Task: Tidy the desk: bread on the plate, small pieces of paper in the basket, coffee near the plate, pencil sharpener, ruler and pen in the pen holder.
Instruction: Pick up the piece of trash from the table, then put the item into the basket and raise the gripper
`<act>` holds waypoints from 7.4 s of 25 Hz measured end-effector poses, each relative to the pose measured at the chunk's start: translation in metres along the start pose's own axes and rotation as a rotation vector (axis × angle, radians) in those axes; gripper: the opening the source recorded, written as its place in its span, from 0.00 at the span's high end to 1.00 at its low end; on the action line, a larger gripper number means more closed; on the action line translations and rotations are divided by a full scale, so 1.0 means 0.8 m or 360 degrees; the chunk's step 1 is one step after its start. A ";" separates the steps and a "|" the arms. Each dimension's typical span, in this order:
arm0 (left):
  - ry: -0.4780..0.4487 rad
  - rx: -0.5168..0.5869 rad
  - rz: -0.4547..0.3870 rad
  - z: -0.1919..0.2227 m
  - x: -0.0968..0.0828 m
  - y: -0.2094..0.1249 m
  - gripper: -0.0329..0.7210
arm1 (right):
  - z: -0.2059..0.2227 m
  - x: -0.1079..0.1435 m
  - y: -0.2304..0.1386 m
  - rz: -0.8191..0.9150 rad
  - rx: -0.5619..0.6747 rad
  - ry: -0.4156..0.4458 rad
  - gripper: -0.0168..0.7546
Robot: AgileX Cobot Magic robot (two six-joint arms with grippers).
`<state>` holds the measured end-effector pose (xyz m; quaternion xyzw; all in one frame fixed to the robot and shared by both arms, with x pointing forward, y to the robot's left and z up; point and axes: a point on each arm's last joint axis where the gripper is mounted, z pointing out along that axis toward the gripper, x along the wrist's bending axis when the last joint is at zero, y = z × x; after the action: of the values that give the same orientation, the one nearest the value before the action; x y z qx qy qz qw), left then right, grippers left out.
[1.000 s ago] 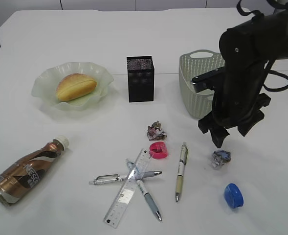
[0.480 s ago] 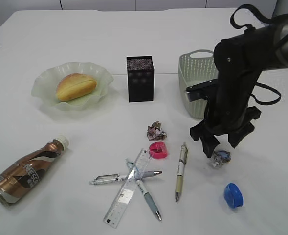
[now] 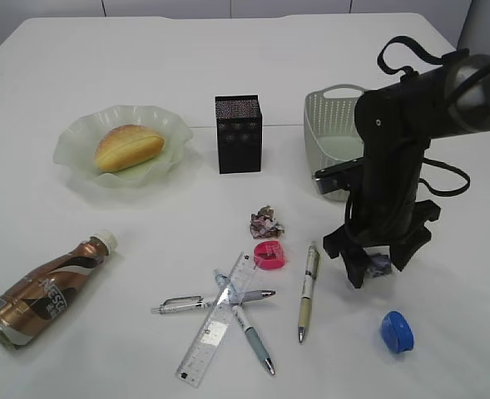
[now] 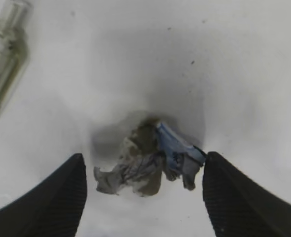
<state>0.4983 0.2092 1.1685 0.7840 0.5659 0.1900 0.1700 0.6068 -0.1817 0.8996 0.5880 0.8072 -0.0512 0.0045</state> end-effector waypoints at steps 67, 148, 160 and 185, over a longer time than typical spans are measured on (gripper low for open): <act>0.0016 -0.0001 0.0005 0.000 0.001 0.000 0.21 | 0.010 0.001 0.007 -0.0001 -0.0026 0.0003 0.35; -0.0137 0.0011 -0.0053 0.000 -0.010 -0.001 0.21 | -0.155 -0.115 0.124 0.0366 -0.0722 -0.0092 0.96; -0.0137 0.0011 -0.0053 0.000 -0.010 -0.001 0.21 | -0.158 -0.113 0.129 0.0359 -0.0804 -0.0067 0.78; -0.0097 0.0019 -0.0039 0.003 -0.007 0.000 0.21 | -0.182 -0.100 0.123 0.0387 -0.0775 0.0144 0.32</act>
<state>0.4981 0.2033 1.1659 0.7835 0.5711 0.1605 0.1848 0.7328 -0.2152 1.0426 0.6639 0.7186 0.1715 0.1159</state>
